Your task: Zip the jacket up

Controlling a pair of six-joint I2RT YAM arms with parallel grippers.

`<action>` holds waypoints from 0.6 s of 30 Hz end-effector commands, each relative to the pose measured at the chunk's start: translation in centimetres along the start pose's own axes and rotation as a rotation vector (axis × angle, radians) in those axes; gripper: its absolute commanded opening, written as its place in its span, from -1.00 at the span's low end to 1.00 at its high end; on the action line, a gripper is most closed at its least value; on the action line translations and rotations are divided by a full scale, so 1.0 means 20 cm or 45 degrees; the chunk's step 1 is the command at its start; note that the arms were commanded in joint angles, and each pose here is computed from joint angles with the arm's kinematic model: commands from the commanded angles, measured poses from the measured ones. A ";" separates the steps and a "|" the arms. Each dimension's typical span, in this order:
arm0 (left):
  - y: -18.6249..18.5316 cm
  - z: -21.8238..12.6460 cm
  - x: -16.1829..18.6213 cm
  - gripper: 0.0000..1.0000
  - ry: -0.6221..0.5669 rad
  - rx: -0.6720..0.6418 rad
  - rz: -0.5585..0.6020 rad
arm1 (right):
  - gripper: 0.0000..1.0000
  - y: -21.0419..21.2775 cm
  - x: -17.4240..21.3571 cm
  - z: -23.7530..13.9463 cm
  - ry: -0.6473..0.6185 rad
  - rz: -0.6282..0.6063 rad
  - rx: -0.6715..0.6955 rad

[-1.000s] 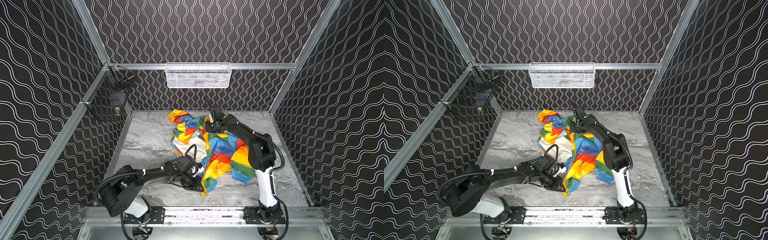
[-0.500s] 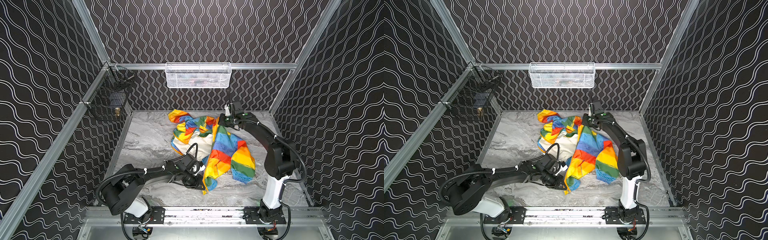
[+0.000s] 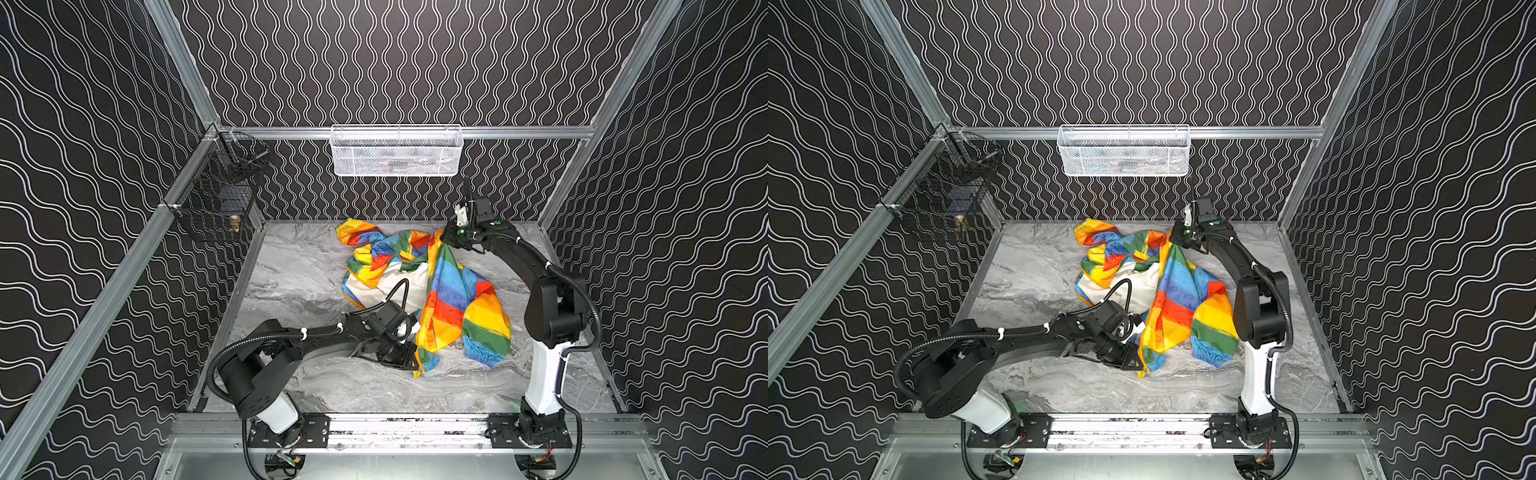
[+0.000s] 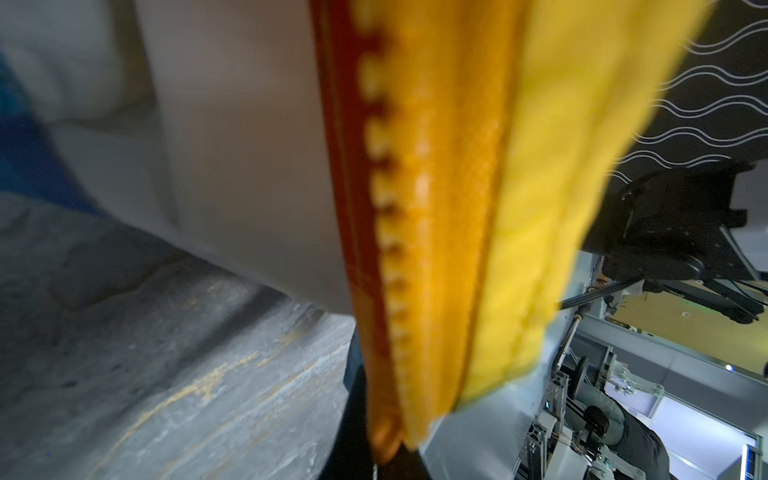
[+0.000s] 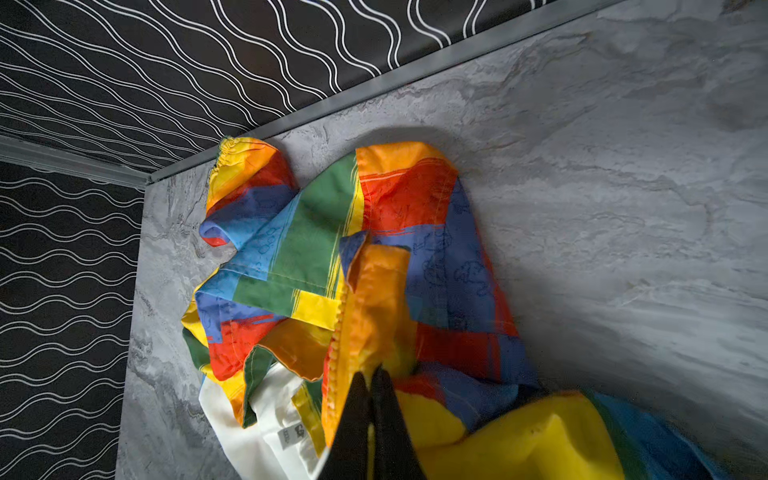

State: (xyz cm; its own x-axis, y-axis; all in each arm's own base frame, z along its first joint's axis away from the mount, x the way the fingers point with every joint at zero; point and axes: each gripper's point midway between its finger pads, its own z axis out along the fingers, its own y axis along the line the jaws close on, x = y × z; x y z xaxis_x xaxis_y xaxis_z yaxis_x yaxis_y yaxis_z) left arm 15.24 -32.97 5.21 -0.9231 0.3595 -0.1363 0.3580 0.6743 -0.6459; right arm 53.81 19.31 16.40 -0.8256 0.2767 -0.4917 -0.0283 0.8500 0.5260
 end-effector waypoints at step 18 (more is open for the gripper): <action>0.21 -0.09 0.04 -0.14 -0.037 -0.299 -0.034 | 0.41 -0.15 0.01 -0.19 -0.005 -0.034 0.210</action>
State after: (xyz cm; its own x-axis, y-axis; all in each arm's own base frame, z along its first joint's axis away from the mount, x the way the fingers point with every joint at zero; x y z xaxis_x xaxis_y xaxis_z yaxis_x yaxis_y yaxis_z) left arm 15.61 -29.55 3.28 -0.9366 0.3307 -0.1161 0.3427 0.7942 -0.5018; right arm 52.81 15.87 16.66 -0.8277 0.2865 -0.4826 0.0590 0.8996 0.4328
